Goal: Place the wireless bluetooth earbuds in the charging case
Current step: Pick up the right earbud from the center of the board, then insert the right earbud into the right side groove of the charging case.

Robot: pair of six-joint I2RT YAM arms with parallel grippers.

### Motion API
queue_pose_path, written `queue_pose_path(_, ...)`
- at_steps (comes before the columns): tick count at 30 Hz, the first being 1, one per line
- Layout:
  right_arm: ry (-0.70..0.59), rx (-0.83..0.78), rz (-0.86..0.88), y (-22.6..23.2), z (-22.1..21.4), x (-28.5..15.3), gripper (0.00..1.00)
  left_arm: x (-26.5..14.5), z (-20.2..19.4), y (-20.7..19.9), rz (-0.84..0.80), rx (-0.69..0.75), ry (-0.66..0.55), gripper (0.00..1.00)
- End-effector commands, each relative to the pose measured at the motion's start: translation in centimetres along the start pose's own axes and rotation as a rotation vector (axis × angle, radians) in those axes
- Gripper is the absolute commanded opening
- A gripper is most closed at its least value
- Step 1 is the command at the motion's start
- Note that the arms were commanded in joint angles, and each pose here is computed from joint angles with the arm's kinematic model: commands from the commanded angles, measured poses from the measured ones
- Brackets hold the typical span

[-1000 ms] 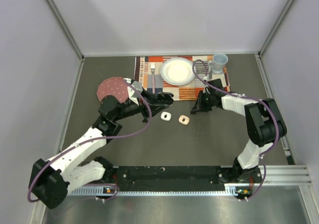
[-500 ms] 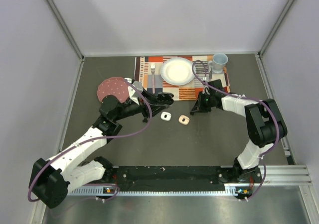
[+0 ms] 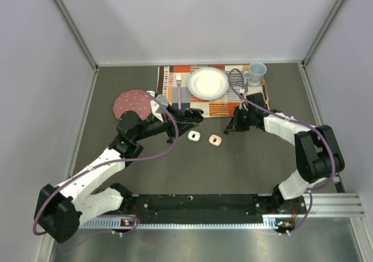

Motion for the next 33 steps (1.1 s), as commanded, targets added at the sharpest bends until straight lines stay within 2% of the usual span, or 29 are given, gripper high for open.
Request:
queue_pose_path(1,-0.172,-0.098,0.086,3.0,3.3,-3.6,0.00,0.1,1.7,-0.8,-0.017,0.044,-0.055,0.00)
queue_pose_path(7,-0.311,-0.217,0.206,5.8,5.5,-7.0,0.00,0.1,1.9,-0.7,-0.003,0.047,-0.066,0.00)
queue_pose_path(15,-0.635,-0.480,0.326,9.4,7.4,-13.7,0.00,-0.1,2.2,-0.6,0.028,0.050,-0.081,0.00)
queue_pose_path(22,-0.817,-0.718,0.466,12.5,7.5,-18.8,0.00,0.2,2.7,-1.2,-0.031,0.028,-0.043,0.00)
queue_pose_path(28,-0.943,-0.953,0.575,15.1,6.4,-23.6,0.00,0.2,3.3,-2.3,-0.134,0.030,-0.002,0.00)
queue_pose_path(33,-0.950,-1.080,0.681,16.7,5.7,-26.1,0.00,0.2,3.1,-2.4,-0.165,0.019,0.012,0.00)
Point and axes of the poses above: each gripper's point midway between its finger pads, its own x axis out along the fingers, its own y axis along the line the jaws close on, z = x × y, the point moved 6 cm from there along -x, back along the fingers, and after that the axes turned 13 degrees about -x, right-handed, at the moved point
